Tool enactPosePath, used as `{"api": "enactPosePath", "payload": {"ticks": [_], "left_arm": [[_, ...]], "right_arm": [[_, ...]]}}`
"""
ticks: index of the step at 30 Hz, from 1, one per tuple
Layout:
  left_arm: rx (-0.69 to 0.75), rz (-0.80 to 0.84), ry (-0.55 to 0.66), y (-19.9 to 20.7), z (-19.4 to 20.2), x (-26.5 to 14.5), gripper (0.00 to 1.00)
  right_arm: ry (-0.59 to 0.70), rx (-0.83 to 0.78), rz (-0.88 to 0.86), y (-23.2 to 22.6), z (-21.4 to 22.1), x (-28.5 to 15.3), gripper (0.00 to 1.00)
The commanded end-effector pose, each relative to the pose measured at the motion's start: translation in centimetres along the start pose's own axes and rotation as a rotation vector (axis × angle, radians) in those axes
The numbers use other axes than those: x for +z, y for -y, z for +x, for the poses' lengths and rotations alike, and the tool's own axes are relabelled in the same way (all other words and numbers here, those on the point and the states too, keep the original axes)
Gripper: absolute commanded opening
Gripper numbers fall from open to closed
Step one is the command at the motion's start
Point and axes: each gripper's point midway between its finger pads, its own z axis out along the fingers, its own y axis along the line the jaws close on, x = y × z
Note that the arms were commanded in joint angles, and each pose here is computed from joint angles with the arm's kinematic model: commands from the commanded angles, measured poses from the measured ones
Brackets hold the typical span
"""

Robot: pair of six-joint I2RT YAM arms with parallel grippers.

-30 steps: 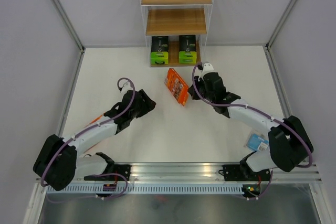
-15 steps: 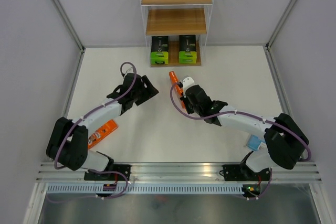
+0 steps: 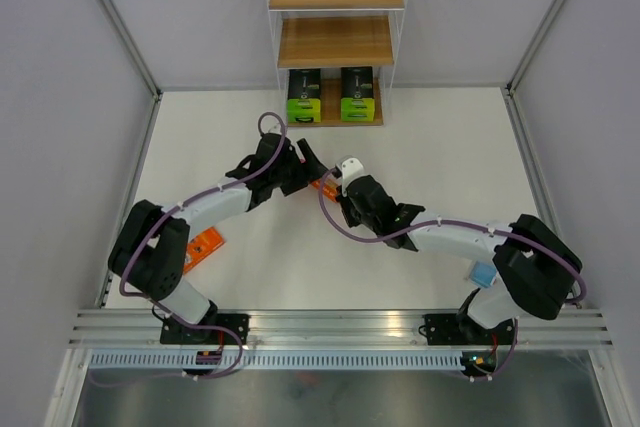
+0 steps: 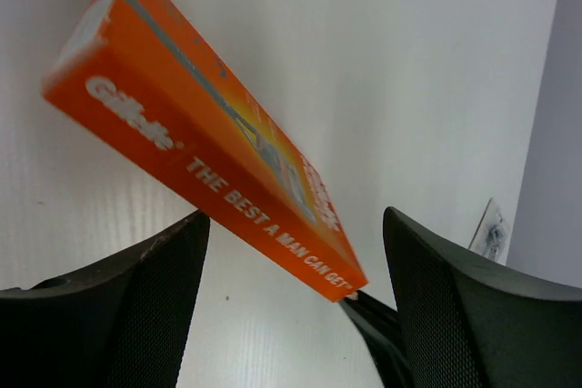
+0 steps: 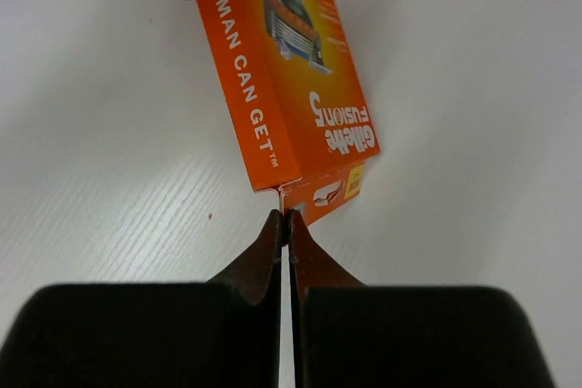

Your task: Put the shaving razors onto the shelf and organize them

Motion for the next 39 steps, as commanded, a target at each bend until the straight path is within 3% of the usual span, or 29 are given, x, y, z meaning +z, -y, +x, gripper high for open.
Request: {"api": "enactPosePath", "payload": {"ticks": [1, 7, 12, 15, 17, 19, 21, 24, 25, 28, 32, 34, 36, 39], "left_arm": [[-0.039, 0.058, 0.055, 2.6, -1.6, 0.4, 0.82], [-0.136, -0.131, 0.049, -1.8, 0.1, 2.1, 0.81], [-0.171, -0.152, 0.063, -2.2, 0.2, 2.9, 0.79], [-0.178, -0.158, 0.083, -1.9, 0.1, 3.0, 0.7], [-0.189, -0.162, 0.094, -1.8, 0.1, 3.1, 0.59], [-0.181, -0.146, 0.096, -1.8, 0.2, 3.3, 0.42], [-0.16, -0.097, 0.117, -1.2, -0.2, 3.5, 0.36], [-0.125, -0.01, 0.131, -0.1, -0.3, 3.6, 0.31], [-0.115, 0.008, 0.131, -0.2, -0.1, 3.5, 0.3], [-0.076, 0.081, 0.15, 1.1, -0.8, 3.3, 0.29], [0.011, 0.159, 0.168, 2.2, -1.6, 2.2, 0.27], [0.017, 0.246, 0.182, 3.3, -2.6, 0.7, 0.27], [0.023, 0.319, 0.194, 4.4, -3.6, -0.9, 0.27], [0.064, 0.454, 0.176, 7.0, -4.4, -3.0, 0.27]], "right_arm": [[-0.059, 0.061, -0.072, -1.7, 2.0, 0.7, 0.01], [-0.045, 0.162, -0.186, -4.4, 0.7, 0.9, 0.0], [-0.066, 0.23, -0.19, -5.6, 1.6, 1.0, 0.0], [-0.08, 0.294, -0.235, -6.8, 1.7, 1.0, 0.01], [-0.078, 0.338, -0.253, -7.4, 1.3, 0.9, 0.0], [-0.084, 0.383, -0.248, -7.6, 1.2, 0.7, 0.02], [-0.066, 0.407, -0.225, -7.2, 0.3, 0.4, 0.06], [-0.078, 0.408, -0.213, -6.8, -1.1, -1.0, 0.28], [-0.114, 0.408, -0.198, -6.2, -0.7, -1.5, 0.4], [-0.083, 0.478, -0.216, -4.8, -3.9, -4.4, 0.55], [-0.09, 0.649, -0.276, -1.7, -4.8, -6.4, 0.68], [-0.05, 0.723, -0.257, 1.0, -4.6, -6.6, 0.71], [-0.01, 0.768, -0.237, 2.3, -4.8, -6.6, 0.82], [0.099, 0.803, -0.304, 2.3, -6.8, -7.4, 0.92]]}}
